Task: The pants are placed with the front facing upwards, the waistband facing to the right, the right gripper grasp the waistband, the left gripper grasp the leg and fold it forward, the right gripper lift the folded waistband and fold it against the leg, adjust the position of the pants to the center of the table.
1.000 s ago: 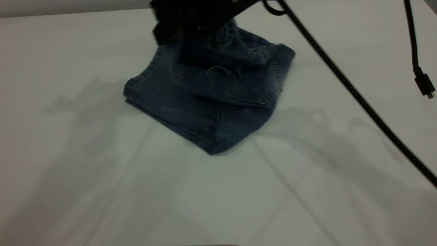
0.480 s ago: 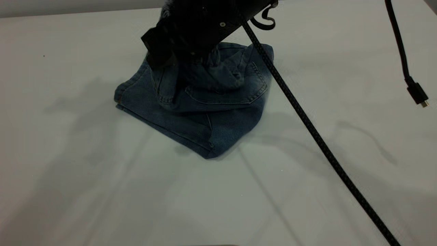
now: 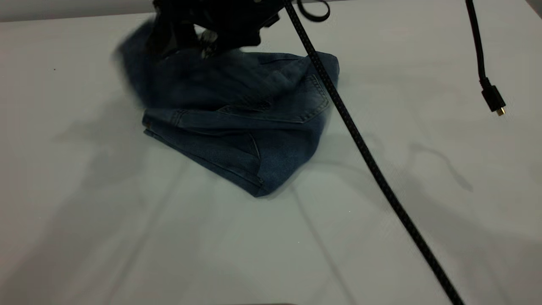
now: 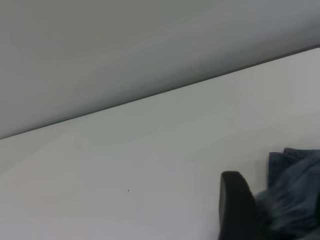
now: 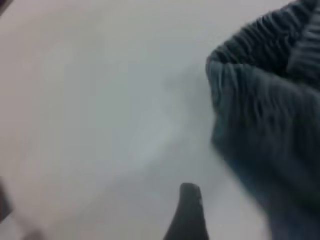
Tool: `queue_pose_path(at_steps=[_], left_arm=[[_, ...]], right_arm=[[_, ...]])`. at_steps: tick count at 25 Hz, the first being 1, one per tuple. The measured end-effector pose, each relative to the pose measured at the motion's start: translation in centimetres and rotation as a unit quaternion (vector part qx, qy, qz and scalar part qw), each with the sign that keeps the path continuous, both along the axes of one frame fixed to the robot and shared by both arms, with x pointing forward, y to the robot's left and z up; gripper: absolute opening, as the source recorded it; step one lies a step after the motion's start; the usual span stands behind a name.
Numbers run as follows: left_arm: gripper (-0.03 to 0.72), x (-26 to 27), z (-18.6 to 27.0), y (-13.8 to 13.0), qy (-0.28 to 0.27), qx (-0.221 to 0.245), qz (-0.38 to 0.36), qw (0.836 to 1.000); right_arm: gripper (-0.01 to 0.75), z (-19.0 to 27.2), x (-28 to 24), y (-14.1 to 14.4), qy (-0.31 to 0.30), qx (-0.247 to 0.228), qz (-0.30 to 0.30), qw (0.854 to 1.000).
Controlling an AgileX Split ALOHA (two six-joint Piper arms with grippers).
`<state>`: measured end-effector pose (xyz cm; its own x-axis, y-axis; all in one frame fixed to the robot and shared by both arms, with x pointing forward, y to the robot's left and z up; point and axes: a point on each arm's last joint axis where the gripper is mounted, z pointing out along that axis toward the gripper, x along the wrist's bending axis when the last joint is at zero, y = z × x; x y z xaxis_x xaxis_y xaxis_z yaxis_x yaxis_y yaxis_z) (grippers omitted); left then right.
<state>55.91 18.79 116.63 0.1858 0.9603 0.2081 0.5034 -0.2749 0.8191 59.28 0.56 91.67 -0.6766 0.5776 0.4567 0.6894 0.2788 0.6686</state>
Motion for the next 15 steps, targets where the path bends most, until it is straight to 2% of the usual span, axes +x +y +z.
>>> queue_pose_path(at_steps=[4, 8, 11, 15], left_arm=[[0.326, 0.0, 0.0, 0.0, 0.001, 0.000, 0.000, 1.000], [0.326, 0.0, 0.0, 0.0, 0.001, -0.001, 0.000, 1.000], [0.326, 0.0, 0.0, 0.0, 0.001, -0.002, 0.000, 1.000], [0.326, 0.0, 0.0, 0.0, 0.002, -0.003, 0.000, 1.000]], right_arm=[[0.512, -0.3, -1.3, 0.1, 0.055, -0.005, 0.047, 0.997], [0.472, -0.7, -2.2, 0.3, 0.093, -0.031, 0.053, 0.994], [0.456, -1.3, -2.2, 0.7, 0.105, -0.038, 0.023, 0.994], [0.452, -2.8, -1.3, 0.4, 0.151, -0.040, -0.070, 0.985]])
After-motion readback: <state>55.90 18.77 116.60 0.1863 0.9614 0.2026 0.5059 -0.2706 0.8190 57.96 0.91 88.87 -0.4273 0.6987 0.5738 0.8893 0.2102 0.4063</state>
